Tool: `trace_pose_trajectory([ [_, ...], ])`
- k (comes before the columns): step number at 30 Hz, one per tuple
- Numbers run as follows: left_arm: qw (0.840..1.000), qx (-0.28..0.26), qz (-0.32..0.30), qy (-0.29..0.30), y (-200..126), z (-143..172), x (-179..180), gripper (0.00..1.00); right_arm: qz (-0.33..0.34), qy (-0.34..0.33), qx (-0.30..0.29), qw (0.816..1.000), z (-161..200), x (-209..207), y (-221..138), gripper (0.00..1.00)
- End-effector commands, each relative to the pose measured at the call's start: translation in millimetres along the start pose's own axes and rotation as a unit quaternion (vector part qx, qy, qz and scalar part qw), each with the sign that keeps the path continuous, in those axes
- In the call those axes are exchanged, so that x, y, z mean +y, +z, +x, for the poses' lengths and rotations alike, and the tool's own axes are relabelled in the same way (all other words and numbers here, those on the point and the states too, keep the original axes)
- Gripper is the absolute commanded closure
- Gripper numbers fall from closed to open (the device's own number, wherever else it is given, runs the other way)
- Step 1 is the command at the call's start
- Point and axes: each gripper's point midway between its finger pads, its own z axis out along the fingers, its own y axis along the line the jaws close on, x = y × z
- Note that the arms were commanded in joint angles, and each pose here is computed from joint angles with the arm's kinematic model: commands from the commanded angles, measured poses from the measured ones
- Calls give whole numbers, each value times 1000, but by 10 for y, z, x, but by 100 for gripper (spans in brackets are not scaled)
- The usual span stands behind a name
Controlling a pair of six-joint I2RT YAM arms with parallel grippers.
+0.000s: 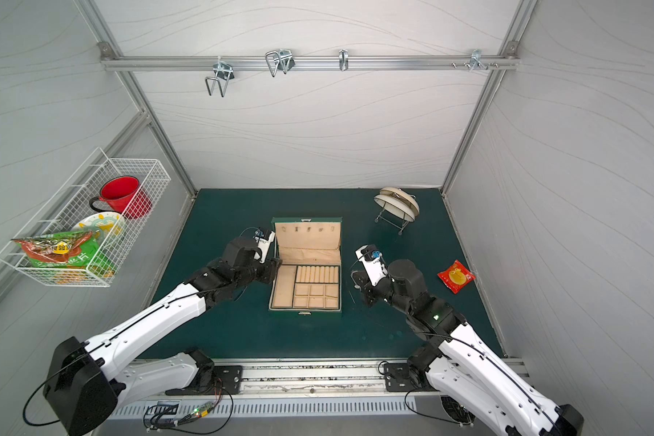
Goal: Put jewelry chain into jewelry box
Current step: Open the fastener on the jewelry box.
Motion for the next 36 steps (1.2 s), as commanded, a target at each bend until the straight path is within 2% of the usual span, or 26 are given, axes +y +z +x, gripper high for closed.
trace_pose_trajectory([
  [1, 968, -132, 65, 201, 36, -558, -335, 52, -26, -8, -19, 999, -66, 95, -6, 100],
  [4, 938, -173, 89, 286, 185, -684, -493, 52, -33, -10, -24, 999, -91, 114, 24, 100],
  [8, 923, -153, 67, 346, 518, -791, -458, 55, -51, -15, -31, 998, -165, 173, 45, 100],
  [11, 912, -175, 35, 370, 700, -919, -390, 56, -65, -17, -35, 997, -199, 222, 61, 100],
  [14, 912, -178, 24, 369, 810, -1046, -307, 55, -74, -18, -37, 996, -218, 251, 62, 100],
  [19, 902, -192, 18, 386, 885, -1172, -299, 54, -80, -20, -40, 996, -213, 271, 55, 100],
  [26, 898, -186, 38, 397, 962, -1181, -356, 56, -82, -20, -40, 996, -187, 274, 66, 100],
  [36, 894, -152, 79, 415, 1069, -1073, -448, 72, -77, -20, -36, 996, -148, 256, 78, 100],
])
